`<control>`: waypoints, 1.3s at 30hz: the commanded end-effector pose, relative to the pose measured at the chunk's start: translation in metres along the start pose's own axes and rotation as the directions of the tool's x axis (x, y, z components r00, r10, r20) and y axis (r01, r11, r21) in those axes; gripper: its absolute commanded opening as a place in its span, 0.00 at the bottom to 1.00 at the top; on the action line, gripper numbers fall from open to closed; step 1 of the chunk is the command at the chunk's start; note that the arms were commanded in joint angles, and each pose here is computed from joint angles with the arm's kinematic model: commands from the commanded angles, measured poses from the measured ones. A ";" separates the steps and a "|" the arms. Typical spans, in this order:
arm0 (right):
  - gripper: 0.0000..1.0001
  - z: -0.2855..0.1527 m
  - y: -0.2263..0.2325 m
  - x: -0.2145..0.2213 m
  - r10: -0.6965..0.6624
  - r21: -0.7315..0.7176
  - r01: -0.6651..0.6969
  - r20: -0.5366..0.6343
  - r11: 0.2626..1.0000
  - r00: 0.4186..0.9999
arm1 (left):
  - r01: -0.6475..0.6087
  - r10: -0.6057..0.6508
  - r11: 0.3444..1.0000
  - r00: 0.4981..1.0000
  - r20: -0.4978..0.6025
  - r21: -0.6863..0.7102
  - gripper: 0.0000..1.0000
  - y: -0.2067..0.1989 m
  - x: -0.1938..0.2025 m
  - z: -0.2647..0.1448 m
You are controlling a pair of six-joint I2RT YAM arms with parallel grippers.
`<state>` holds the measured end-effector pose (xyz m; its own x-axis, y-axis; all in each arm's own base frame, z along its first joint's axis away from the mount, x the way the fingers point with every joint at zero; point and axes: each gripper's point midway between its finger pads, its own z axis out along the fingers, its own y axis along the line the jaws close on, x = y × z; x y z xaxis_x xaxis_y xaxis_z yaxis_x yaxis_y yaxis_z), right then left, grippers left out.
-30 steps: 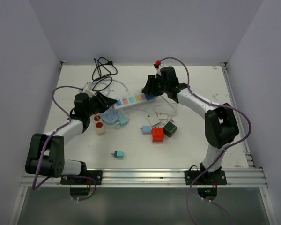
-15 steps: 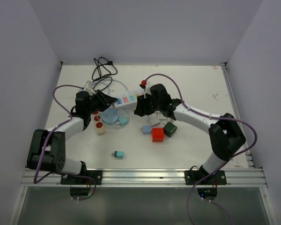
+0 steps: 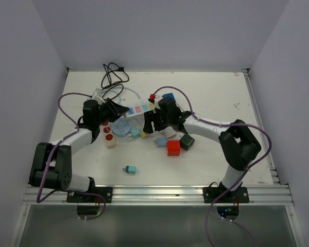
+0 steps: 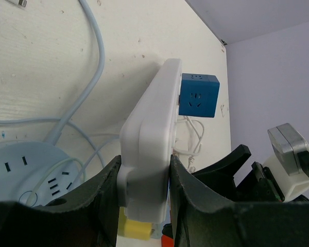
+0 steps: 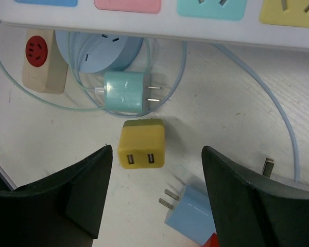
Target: Pull the plug off the socket
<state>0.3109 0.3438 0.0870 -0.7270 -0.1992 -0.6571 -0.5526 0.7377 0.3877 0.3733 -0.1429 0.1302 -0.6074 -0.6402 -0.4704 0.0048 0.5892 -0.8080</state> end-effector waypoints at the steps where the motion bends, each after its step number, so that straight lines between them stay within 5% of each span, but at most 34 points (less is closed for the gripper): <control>1: 0.74 -0.017 0.012 -0.043 -0.029 0.009 0.028 0.114 1.000 0.993 | -0.057 0.060 0.994 0.998 0.029 -0.092 0.00 0.019 -0.005 0.000; 4: 0.93 -0.028 0.006 -0.055 -0.045 0.063 0.036 0.140 0.997 0.989 | -0.060 0.063 0.994 0.998 0.029 -0.089 0.00 0.018 -0.006 -0.001; 14: 0.99 -0.108 -0.102 -0.123 0.076 0.280 -0.195 0.386 0.940 0.919 | -0.075 0.077 0.994 0.997 0.026 -0.083 0.00 0.015 -0.005 -0.004; 33: 0.99 -0.012 -0.155 -0.124 0.017 0.287 -0.088 0.243 0.954 0.970 | -0.112 0.113 0.991 0.994 0.011 -0.072 0.00 0.012 -0.006 -0.004; 39: 0.95 -0.010 -0.137 -0.139 -0.023 0.180 -0.031 0.293 0.983 0.956 | -0.126 0.127 0.989 0.992 0.009 -0.073 0.00 0.011 -0.008 -0.002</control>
<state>0.4649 0.2458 0.0885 -0.6746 -0.0363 -0.7373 -0.3434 0.8996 0.2699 0.3728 -0.1425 0.1356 -0.6077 -0.6073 -0.5117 0.0419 0.6190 -0.7843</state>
